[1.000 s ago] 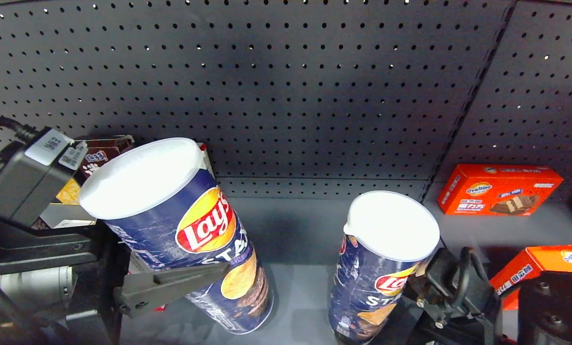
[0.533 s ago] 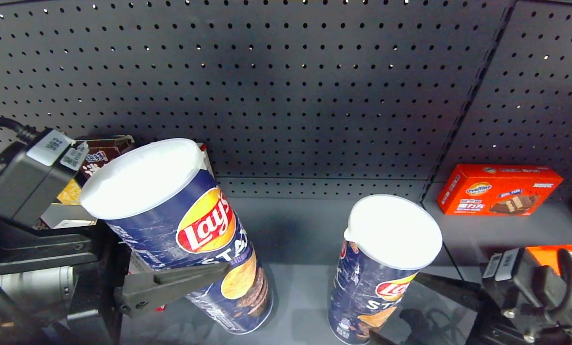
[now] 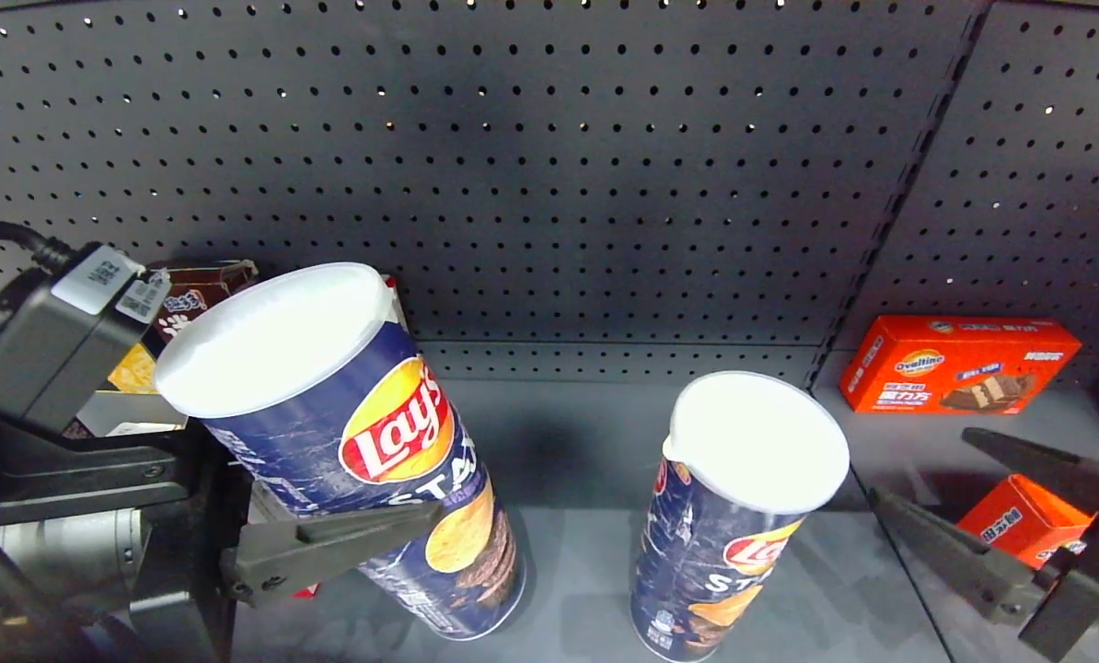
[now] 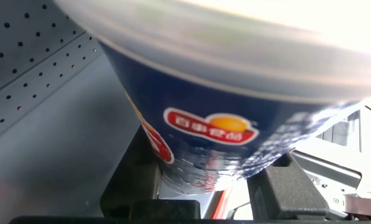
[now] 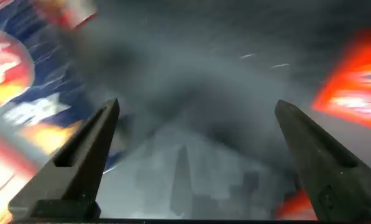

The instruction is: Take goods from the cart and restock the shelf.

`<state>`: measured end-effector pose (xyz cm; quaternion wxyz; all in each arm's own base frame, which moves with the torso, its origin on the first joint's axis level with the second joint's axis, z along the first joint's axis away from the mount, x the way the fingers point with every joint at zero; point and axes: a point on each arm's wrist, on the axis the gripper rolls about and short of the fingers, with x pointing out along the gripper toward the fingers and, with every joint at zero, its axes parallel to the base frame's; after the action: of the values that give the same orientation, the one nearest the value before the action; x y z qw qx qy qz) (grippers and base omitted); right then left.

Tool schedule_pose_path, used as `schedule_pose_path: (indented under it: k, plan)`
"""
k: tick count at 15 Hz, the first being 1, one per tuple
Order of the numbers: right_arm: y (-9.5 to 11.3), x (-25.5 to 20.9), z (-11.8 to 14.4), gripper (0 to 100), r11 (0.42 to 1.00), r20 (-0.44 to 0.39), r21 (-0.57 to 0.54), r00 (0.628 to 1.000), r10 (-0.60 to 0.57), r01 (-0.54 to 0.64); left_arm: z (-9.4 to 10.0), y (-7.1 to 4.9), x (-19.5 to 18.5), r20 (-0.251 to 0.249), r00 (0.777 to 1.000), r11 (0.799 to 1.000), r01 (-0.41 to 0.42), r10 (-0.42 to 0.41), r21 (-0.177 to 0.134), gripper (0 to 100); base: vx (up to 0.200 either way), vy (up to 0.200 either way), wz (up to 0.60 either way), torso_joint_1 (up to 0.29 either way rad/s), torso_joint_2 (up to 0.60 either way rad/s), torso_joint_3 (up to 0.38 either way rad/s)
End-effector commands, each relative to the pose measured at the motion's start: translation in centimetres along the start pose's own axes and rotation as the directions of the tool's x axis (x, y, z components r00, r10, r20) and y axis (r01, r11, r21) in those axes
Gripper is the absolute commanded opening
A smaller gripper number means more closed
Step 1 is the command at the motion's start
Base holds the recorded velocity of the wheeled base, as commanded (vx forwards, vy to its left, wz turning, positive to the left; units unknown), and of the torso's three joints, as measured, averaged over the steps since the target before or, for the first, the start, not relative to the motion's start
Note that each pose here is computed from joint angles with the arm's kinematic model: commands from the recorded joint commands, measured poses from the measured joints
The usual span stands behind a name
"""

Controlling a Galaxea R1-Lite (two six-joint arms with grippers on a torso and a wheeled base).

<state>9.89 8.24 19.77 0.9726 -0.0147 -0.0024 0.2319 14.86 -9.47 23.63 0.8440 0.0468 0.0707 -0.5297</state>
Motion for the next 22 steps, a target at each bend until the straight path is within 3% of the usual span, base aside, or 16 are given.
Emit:
schedule_pose_path:
  k: [1, 3, 4, 6, 9, 17, 22]
  plan:
    - [-2.2, -1.9, 1.3, 100, 0.993, 0.115, -0.005, 0.986, -0.119, 0.121, 0.0, 0.1, 0.0, 0.001, 1.0, 1.0, -0.007, 0.007, 0.0, 0, 0.0, 0.0, 0.0, 0.0, 0.0, 0.0]
    - [-4.1, -4.0, 0.7, 100, 0.957, 0.163, -0.02, 0.945, -0.284, 0.291, 0.0, 0.1, -0.1, 0.002, 1.0, 1.0, -0.006, 0.006, 0.001, 0, 0.0, 0.0, 0.0, 0.0, 0.0, 0.0]
    - [-4.3, -4.4, 0.3, 100, 0.949, 0.16, -0.022, 0.938, -0.308, 0.315, 0.0, 0.1, -0.1, 0.0, 1.0, 1.0, -0.007, 0.007, -0.001, 0, 0.0, 0.0, 0.0, 0.0, 0.0, 0.0]
    - [-5.0, -6.9, -1.4, 100, 0.885, 0.183, -0.02, 0.872, -0.454, 0.465, 0.3, 0.1, -0.1, 0.011, 1.0, 1.0, -0.007, 0.007, 0.007, 0, 0.0, 0.0, 0.0, 0.0, 0.0, 0.0]
    - [-4.0, -10.4, -3.9, 100, 0.863, 0.221, -0.014, 0.844, -0.489, 0.504, 0.3, 0.3, 0.1, 0.009, 1.0, 1.0, -0.007, 0.007, 0.007, 0, 0.0, 0.0, 0.0, 0.0, 0.0, 0.0]
    - [-1.6, -15.6, -9.1, 100, 0.781, 0.154, -0.027, 0.774, -0.614, 0.624, 0.6, 0.3, 0.3, 0.016, 1.0, 1.0, 0.0, 0.0, 0.013, 0, 0.0, 0.0, 0.0, 0.0, 0.0, 0.0]
    - [-1.9, -14.8, -11.6, 100, 0.79, 0.048, -0.048, 0.792, -0.609, 0.611, 1.1, 0.3, 0.2, 0.026, 1.0, 1.0, -0.002, 0.001, 0.02, 0, 0.0, 0.0, 0.0, 0.0, 0.0, 0.0]
